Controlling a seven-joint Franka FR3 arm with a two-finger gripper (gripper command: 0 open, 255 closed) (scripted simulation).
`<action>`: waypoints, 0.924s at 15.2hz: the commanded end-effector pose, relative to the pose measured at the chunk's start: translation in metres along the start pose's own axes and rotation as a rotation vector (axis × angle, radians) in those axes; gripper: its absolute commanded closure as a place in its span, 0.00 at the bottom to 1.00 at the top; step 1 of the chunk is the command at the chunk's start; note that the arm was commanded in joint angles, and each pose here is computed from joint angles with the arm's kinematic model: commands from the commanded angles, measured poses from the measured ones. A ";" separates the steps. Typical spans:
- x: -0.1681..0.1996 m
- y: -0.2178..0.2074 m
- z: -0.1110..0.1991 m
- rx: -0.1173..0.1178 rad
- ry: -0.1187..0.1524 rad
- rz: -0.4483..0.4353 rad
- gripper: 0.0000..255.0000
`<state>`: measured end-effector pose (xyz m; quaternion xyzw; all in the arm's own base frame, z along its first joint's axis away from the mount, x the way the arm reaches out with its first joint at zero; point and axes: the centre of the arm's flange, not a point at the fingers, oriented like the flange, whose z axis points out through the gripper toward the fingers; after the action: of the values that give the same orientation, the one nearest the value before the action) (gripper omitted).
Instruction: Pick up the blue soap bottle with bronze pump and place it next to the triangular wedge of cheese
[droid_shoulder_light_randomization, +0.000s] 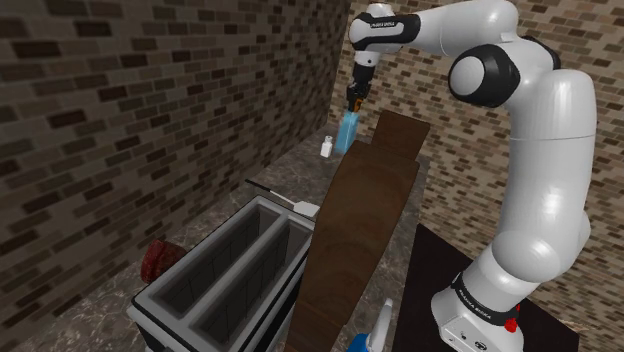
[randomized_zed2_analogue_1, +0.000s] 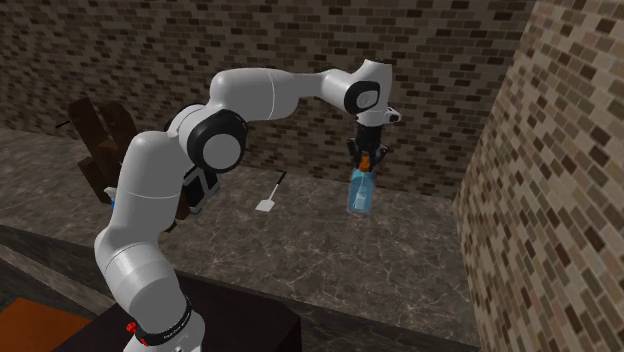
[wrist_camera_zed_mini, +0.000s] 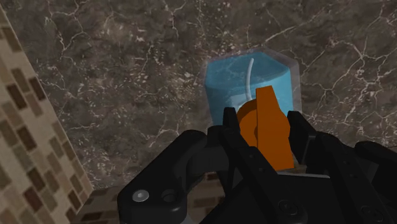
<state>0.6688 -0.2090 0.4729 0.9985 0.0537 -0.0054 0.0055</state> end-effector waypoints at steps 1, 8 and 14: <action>-0.001 0.000 -0.011 0.000 0.000 0.000 1.00; -0.001 0.001 -0.048 0.000 0.000 0.000 1.00; -0.002 0.001 -0.080 0.000 0.000 0.000 1.00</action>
<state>0.6674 -0.2095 0.5483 0.9985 0.0536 -0.0055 0.0055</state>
